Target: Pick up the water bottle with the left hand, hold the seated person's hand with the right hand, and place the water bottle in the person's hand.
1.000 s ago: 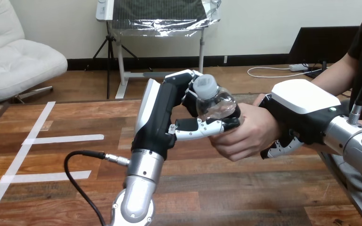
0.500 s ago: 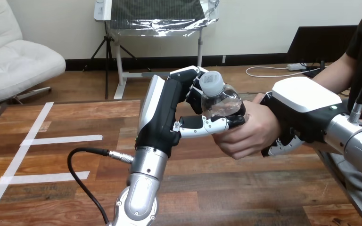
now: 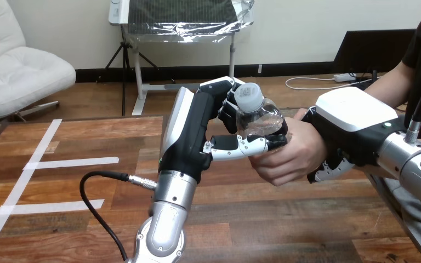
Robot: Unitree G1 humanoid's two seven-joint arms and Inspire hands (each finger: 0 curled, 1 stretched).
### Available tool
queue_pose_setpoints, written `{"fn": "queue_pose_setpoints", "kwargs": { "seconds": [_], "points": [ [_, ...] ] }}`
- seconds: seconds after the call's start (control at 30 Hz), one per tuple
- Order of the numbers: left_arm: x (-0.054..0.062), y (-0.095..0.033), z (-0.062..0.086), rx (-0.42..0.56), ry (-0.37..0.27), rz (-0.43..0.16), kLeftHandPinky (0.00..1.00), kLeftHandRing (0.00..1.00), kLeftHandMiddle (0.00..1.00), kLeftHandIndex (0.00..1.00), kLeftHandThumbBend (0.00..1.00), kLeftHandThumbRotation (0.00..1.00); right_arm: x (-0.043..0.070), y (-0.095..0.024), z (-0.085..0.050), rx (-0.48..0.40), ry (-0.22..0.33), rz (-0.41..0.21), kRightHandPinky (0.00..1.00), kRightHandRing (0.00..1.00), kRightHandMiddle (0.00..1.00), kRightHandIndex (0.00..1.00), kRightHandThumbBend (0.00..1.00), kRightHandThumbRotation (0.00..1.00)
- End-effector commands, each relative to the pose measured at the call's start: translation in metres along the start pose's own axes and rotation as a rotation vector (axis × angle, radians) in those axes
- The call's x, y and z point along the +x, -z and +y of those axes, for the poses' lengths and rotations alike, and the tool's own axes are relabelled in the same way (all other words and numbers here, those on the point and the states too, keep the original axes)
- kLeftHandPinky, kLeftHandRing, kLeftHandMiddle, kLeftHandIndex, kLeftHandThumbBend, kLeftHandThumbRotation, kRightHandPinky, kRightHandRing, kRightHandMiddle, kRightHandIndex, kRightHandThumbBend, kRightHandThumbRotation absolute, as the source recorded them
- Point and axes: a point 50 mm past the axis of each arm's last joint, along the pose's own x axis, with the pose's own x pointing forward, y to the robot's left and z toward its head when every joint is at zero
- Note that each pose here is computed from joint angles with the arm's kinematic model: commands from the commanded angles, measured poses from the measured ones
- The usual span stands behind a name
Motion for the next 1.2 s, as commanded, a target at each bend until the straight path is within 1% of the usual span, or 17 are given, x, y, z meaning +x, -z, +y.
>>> {"fn": "queue_pose_setpoints", "kwargs": {
  "seconds": [0.0, 0.03, 0.1, 0.13, 0.2, 0.23, 0.27, 0.3, 0.33, 0.37, 0.4, 0.47, 0.6, 0.7, 0.9, 1.17],
  "points": [
    [0.02, -0.029, -0.016, 0.002, 0.077, -0.122, 0.4, 0.48, 0.52, 0.55, 0.64, 0.08, 0.001, -0.015, -0.015, 0.002, 0.078, -0.066, 0.39, 0.51, 0.61, 0.61, 0.83, 0.0],
    [0.02, -0.028, -0.016, 0.035, 0.096, -0.114, 0.41, 0.5, 0.54, 0.56, 0.65, 0.1, 0.0, -0.015, -0.015, 0.008, 0.078, -0.068, 0.41, 0.53, 0.63, 0.62, 0.83, 0.0],
    [0.019, -0.028, -0.016, 0.073, 0.114, -0.104, 0.49, 0.58, 0.63, 0.65, 0.7, 0.19, -0.001, -0.015, -0.015, 0.013, 0.077, -0.071, 0.44, 0.57, 0.67, 0.67, 0.84, 0.0],
    [0.019, -0.027, -0.016, 0.106, 0.133, -0.095, 0.51, 0.62, 0.66, 0.69, 0.72, 0.23, -0.002, -0.015, -0.015, 0.02, 0.076, -0.072, 0.45, 0.59, 0.69, 0.68, 0.84, 0.0],
    [0.018, -0.027, -0.016, 0.14, 0.15, -0.085, 0.6, 0.72, 0.76, 0.79, 0.78, 0.36, -0.002, -0.015, -0.015, 0.026, 0.074, -0.073, 0.5, 0.64, 0.73, 0.72, 0.84, 0.0],
    [0.018, -0.026, -0.016, 0.163, 0.159, -0.08, 0.63, 0.75, 0.8, 0.83, 0.8, 0.4, -0.003, -0.015, -0.015, 0.027, 0.069, -0.073, 0.51, 0.66, 0.75, 0.74, 0.85, 0.01],
    [0.018, -0.026, -0.016, 0.176, 0.164, -0.077, 0.69, 0.8, 0.84, 0.87, 0.83, 0.46, -0.003, -0.014, -0.015, 0.027, 0.066, -0.073, 0.54, 0.7, 0.77, 0.76, 0.84, 0.01],
    [0.018, -0.026, -0.016, 0.185, 0.167, -0.075, 0.78, 0.87, 0.9, 0.91, 0.88, 0.54, -0.004, -0.014, -0.015, 0.027, 0.064, -0.073, 0.58, 0.75, 0.81, 0.79, 0.84, 0.02],
    [0.017, -0.025, -0.017, 0.189, 0.173, -0.071, 0.81, 0.9, 0.92, 0.93, 0.9, 0.57, -0.004, -0.014, -0.015, 0.031, 0.062, -0.073, 0.6, 0.77, 0.82, 0.8, 0.84, 0.03],
    [0.017, -0.025, -0.017, 0.19, 0.176, -0.068, 0.81, 0.9, 0.92, 0.93, 0.9, 0.57, -0.005, -0.014, -0.015, 0.034, 0.062, -0.073, 0.6, 0.77, 0.82, 0.8, 0.84, 0.03],
    [0.017, -0.025, -0.017, 0.19, 0.178, -0.066, 0.88, 0.94, 0.95, 0.96, 0.94, 0.63, -0.005, -0.014, -0.015, 0.037, 0.062, -0.073, 0.64, 0.81, 0.85, 0.82, 0.84, 0.03],
    [0.016, -0.024, -0.017, 0.19, 0.186, -0.061, 0.92, 0.96, 0.97, 0.97, 0.96, 0.68, -0.006, -0.014, -0.014, 0.043, 0.063, -0.074, 0.68, 0.85, 0.88, 0.84, 0.84, 0.04],
    [0.015, -0.023, -0.017, 0.193, 0.191, -0.056, 0.97, 0.99, 0.99, 0.99, 0.99, 0.76, -0.008, -0.013, -0.013, 0.059, 0.069, -0.074, 0.75, 0.92, 0.92, 0.88, 0.84, 0.06],
    [0.014, -0.022, -0.017, 0.193, 0.19, -0.053, 0.99, 0.99, 1.0, 1.0, 0.99, 0.78, -0.009, -0.014, -0.011, 0.063, 0.078, -0.074, 0.78, 0.94, 0.94, 0.89, 0.84, 0.07],
    [0.012, -0.02, -0.016, 0.194, 0.185, -0.048, 1.0, 1.0, 1.0, 1.0, 1.0, 0.82, -0.012, -0.014, -0.009, 0.08, 0.084, -0.063, 0.82, 0.97, 0.97, 0.91, 0.84, 0.08],
    [0.009, -0.019, -0.013, 0.199, 0.172, -0.052, 1.0, 1.0, 1.0, 1.0, 1.0, 0.85, -0.018, -0.016, -0.006, 0.108, 0.099, -0.054, 0.85, 0.99, 0.99, 0.92, 0.85, 0.07]
  ]
}}
